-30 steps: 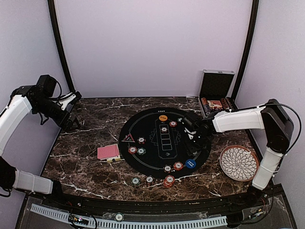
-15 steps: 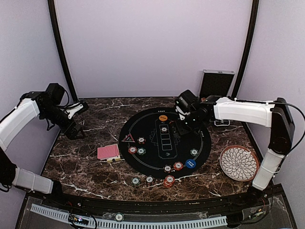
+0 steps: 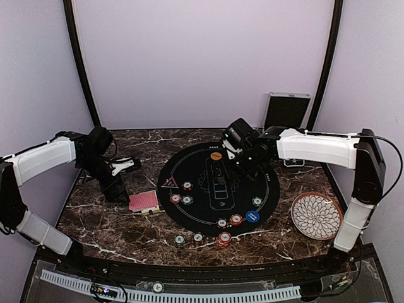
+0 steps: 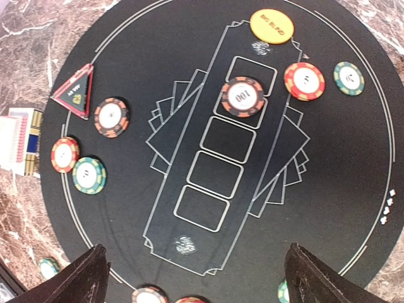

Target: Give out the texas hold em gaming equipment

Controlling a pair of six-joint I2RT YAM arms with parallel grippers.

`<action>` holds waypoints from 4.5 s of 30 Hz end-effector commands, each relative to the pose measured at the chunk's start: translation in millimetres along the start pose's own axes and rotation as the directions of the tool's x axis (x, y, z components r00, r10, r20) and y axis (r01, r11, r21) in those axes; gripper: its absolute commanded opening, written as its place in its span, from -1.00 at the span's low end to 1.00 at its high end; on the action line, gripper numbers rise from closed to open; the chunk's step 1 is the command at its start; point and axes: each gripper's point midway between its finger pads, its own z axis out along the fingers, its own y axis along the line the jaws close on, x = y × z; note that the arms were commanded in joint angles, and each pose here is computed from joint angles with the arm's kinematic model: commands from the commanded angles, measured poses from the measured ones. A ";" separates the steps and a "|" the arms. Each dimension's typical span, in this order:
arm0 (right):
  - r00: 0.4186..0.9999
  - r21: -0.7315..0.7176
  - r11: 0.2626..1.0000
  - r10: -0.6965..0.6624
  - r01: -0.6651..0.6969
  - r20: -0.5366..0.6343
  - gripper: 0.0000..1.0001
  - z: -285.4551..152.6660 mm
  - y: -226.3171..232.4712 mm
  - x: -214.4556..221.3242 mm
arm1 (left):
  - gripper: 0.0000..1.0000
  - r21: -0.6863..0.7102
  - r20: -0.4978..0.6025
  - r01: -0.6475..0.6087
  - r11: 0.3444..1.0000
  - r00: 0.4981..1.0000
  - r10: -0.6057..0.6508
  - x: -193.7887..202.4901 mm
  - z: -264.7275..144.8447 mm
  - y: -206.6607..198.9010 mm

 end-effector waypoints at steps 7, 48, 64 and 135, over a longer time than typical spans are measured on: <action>0.999 -0.041 0.999 0.028 -0.027 0.032 0.97 -2.6 15.5 -8.2 | 0.97 0.057 -0.047 -0.192 0.980 0.980 0.194 -9.4 36.4 -14.7; 0.999 -0.060 0.998 0.027 -0.025 0.037 0.97 -14.8 19.0 -6.2 | 0.98 0.018 -0.169 -0.328 0.945 0.930 0.326 -0.2 70.9 -7.4; 0.999 -0.069 0.997 0.030 -0.027 0.036 0.97 -16.0 19.7 -3.0 | 0.97 -0.007 -0.194 -0.328 0.945 0.927 0.320 2.0 82.6 0.4; 0.998 -0.138 0.989 0.051 -0.047 0.023 0.71 -10.2 30.4 5.5 | 0.17 -0.095 -0.171 -0.364 0.927 0.923 0.345 2.9 92.4 10.4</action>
